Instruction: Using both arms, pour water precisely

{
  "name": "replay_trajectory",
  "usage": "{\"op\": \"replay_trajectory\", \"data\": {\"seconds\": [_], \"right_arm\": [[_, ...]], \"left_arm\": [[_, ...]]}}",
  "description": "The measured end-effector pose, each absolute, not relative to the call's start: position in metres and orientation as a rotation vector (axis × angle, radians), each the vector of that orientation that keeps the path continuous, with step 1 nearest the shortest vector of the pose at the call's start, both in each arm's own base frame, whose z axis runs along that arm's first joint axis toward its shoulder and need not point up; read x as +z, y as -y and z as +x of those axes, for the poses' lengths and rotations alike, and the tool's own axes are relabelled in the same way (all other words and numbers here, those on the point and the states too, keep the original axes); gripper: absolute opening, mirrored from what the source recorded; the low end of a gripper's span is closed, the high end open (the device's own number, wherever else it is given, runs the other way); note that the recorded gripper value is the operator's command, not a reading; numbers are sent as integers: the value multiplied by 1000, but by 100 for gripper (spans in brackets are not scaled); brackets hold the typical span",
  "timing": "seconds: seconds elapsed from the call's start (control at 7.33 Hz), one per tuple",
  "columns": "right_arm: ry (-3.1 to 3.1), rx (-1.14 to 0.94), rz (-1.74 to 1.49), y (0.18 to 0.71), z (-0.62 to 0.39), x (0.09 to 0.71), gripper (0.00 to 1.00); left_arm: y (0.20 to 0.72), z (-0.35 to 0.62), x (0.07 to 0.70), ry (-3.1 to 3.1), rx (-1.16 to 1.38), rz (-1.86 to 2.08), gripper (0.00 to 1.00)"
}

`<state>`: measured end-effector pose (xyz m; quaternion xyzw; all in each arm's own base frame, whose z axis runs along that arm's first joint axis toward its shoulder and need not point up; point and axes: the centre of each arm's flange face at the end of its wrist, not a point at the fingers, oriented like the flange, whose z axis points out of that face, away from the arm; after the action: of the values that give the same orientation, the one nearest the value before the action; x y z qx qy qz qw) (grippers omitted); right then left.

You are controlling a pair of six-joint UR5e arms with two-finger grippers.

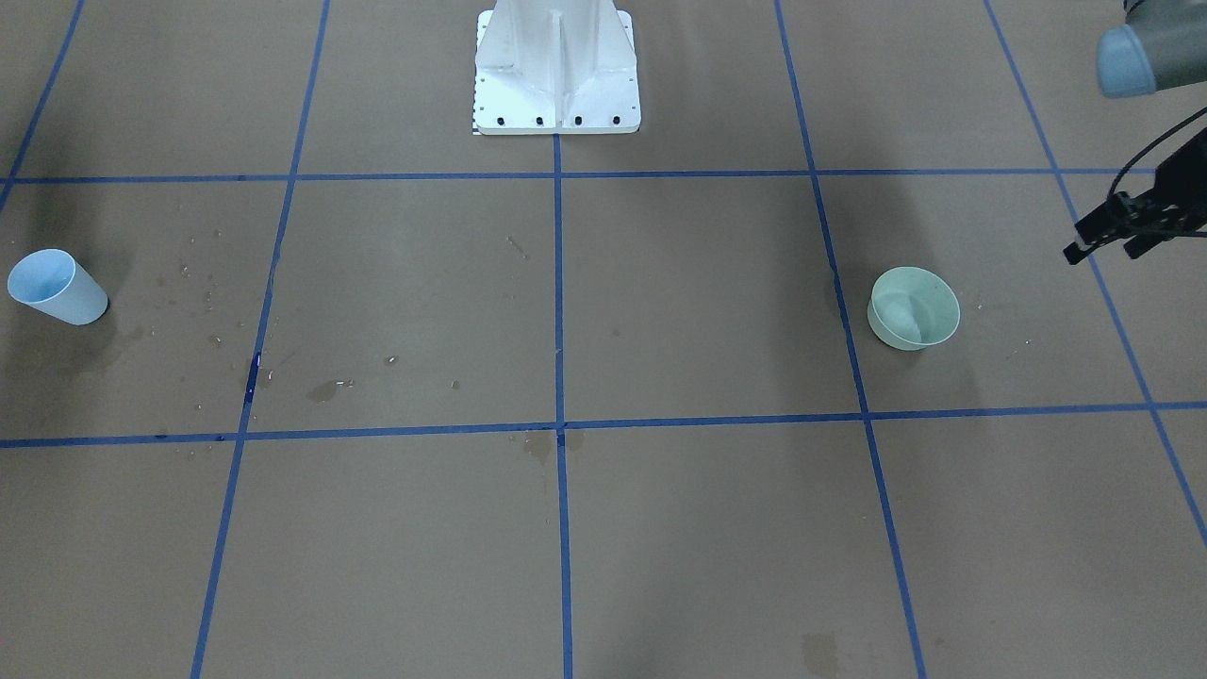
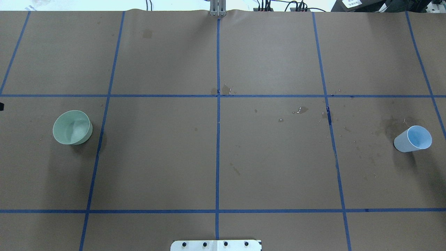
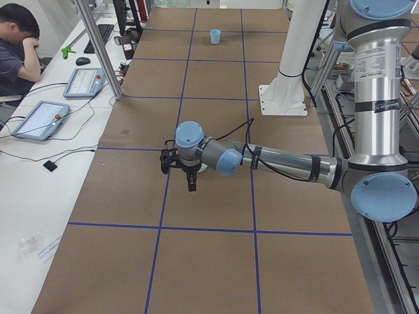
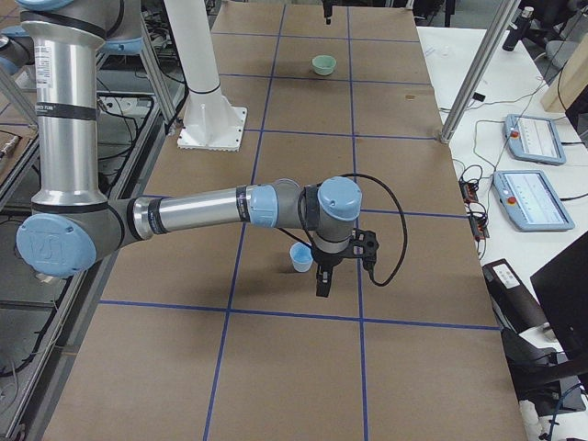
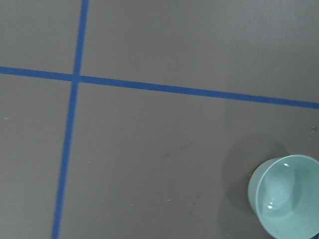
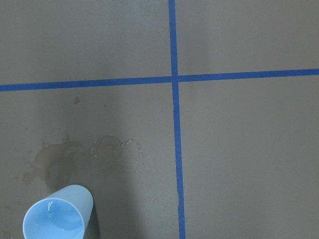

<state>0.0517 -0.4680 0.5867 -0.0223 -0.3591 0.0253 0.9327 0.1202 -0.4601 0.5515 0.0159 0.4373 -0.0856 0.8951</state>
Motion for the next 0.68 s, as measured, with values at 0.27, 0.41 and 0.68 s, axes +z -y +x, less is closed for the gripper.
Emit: {"op": "replay_trajectory", "data": {"seconds": [0.27,0.41,0.68], "right_arm": [[733,51,-44,468,52,586,99],[733,51,-43,468,52,586,99],[733,50,-42,468,52,585,99]], "left_arm": [[453,187,561,-917,-210,41,99],[453,209,558,-929,-216,33,99],[451,239,551,-942,-207,12,97]]}}
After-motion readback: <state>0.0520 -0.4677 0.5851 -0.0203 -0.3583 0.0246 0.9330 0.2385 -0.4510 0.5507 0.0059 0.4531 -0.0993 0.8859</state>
